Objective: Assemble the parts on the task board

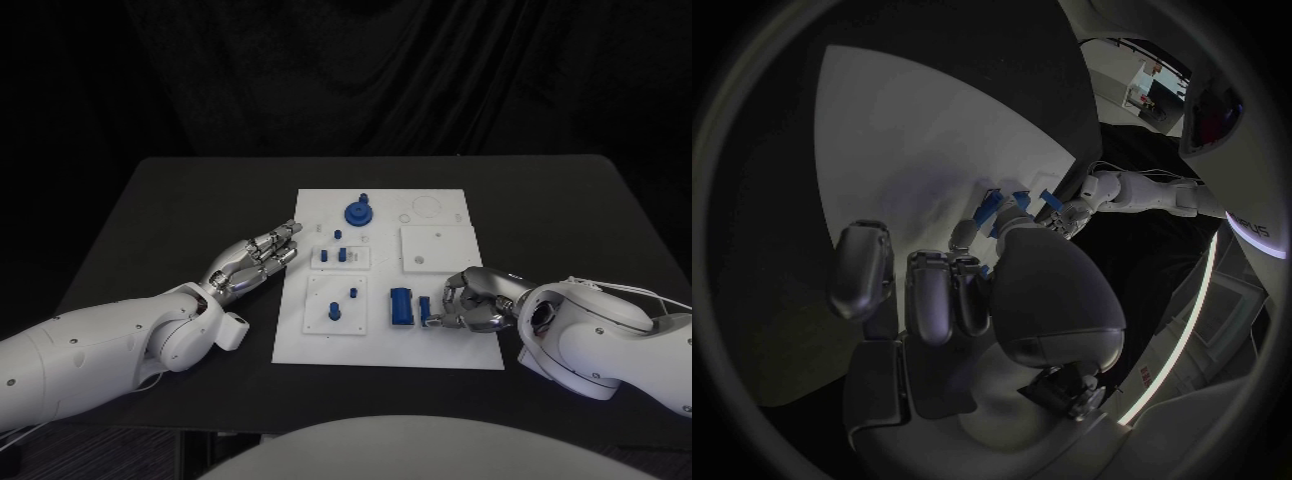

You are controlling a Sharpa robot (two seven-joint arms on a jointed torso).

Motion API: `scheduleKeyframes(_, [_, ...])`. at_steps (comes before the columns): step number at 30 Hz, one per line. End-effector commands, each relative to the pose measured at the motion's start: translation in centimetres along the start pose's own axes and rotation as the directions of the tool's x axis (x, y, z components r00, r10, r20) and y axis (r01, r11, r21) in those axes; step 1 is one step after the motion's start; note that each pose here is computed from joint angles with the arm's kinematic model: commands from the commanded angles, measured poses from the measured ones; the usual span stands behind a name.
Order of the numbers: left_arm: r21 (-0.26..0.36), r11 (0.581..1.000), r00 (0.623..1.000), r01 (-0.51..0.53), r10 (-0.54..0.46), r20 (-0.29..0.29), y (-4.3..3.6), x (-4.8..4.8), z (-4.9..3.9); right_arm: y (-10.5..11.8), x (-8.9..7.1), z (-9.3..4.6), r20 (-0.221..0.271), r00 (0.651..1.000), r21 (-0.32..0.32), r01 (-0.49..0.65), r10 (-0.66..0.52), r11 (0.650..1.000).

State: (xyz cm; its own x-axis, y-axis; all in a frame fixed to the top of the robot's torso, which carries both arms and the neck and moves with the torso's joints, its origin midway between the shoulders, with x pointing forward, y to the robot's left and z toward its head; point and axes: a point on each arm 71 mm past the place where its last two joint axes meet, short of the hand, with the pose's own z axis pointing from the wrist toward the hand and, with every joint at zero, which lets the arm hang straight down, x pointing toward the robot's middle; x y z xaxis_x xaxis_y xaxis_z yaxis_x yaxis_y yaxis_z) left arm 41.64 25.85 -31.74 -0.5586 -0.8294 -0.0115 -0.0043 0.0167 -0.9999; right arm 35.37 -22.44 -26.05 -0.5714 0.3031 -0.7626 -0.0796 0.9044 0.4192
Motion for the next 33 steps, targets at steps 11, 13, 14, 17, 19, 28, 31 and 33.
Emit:
scheduleKeyframes(11, [0.117, 0.993, 1.000, 0.016, -0.014, -0.010, -0.75, 0.17, -0.04, -0.30, 0.56, 0.43, -0.020, 0.999, 0.021, 0.030, -0.029, 0.999])
scheduleKeyframes(13, [0.117, 0.993, 1.000, 0.016, -0.015, -0.010, -0.75, 0.17, -0.03, -0.38, 0.55, 0.50, -0.018, 0.999, 0.024, 0.031, -0.030, 0.999])
scheduleKeyframes(14, [0.117, 0.993, 1.000, 0.016, -0.015, -0.010, -0.74, 0.17, -0.03, -0.42, 0.54, 0.53, -0.018, 0.999, 0.025, 0.031, -0.031, 0.999])
scheduleKeyframes(17, [0.117, 0.993, 1.000, 0.016, -0.015, -0.010, -0.72, 0.17, -0.01, -0.56, 0.50, 0.64, -0.016, 0.999, 0.028, 0.033, -0.033, 0.999])
scheduleKeyframes(19, [0.117, 0.993, 1.000, 0.016, -0.015, -0.011, -0.71, 0.19, 0.01, -0.61, 0.49, 0.70, -0.017, 0.999, 0.029, 0.035, -0.034, 0.999])
scheduleKeyframes(28, [0.117, 0.993, 1.000, 0.017, -0.016, -0.012, -0.68, 0.22, 0.04, -0.38, 0.43, 0.58, -0.004, 1.000, 0.003, 0.027, -0.027, 1.000])
scheduleKeyframes(31, [0.118, 0.993, 1.000, 0.017, -0.016, -0.011, -0.69, 0.21, 0.01, -0.25, 0.24, 0.35, 0.019, 1.000, -0.021, 0.014, -0.014, 1.000])
scheduleKeyframes(33, [0.119, 0.993, 1.000, 0.016, -0.015, -0.009, -0.71, 0.19, -0.04, -0.18, 0.00, 0.09, 0.047, 0.999, -0.044, 0.011, -0.009, 0.999])
